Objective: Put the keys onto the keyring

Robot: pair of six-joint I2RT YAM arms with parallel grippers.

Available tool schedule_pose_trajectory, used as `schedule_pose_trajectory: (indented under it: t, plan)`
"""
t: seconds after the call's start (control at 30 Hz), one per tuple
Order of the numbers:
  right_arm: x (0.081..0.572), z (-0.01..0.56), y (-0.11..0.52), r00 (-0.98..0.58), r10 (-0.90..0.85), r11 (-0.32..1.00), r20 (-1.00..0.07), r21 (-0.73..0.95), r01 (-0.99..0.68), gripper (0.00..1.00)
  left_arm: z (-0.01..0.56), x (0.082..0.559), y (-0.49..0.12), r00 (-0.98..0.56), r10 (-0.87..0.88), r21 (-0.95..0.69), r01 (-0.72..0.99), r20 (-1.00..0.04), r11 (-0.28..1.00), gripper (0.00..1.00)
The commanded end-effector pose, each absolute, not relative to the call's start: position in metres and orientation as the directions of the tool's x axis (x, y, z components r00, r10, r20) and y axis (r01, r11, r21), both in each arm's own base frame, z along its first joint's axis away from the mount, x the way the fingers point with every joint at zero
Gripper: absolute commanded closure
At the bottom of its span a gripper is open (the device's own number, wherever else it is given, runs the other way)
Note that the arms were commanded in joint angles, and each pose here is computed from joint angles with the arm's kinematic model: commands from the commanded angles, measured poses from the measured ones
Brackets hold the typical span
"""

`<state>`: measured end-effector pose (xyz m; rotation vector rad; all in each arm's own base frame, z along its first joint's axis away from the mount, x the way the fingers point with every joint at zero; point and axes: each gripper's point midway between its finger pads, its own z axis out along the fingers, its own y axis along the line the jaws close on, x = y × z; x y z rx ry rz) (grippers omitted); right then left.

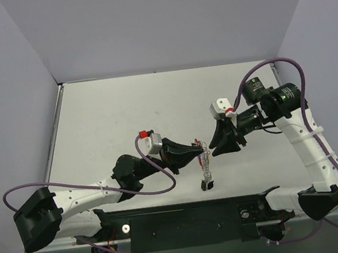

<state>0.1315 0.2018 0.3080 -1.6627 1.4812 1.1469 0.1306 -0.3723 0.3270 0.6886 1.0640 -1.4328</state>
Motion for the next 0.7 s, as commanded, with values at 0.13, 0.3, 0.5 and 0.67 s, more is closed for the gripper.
schedule_pose_trajectory:
  t: [0.13,0.3,0.5,0.67]
  plan:
    - [0.129,0.314,0.210,-0.059,-0.416,-0.188,-0.908,0.149,-0.971,0.77,0.356,0.126,-0.370,-0.144,-0.512,-0.187,0.982,-0.847,0.033,1.00]
    - [0.130,0.312,0.213,-0.072,-0.425,-0.194,-0.902,0.168,-0.966,0.77,0.357,0.126,-0.371,-0.147,-0.513,-0.188,0.982,-0.846,0.028,1.00]
    - [0.132,0.306,0.215,-0.076,-0.442,-0.196,-0.894,0.179,-0.964,0.77,0.358,0.126,-0.372,-0.149,-0.518,-0.189,0.982,-0.842,0.024,1.00]
    - [0.132,0.301,0.216,-0.076,-0.465,-0.193,-0.882,0.185,-0.964,0.89,0.360,0.125,-0.371,-0.150,-0.522,-0.189,0.982,-0.839,0.022,1.00]
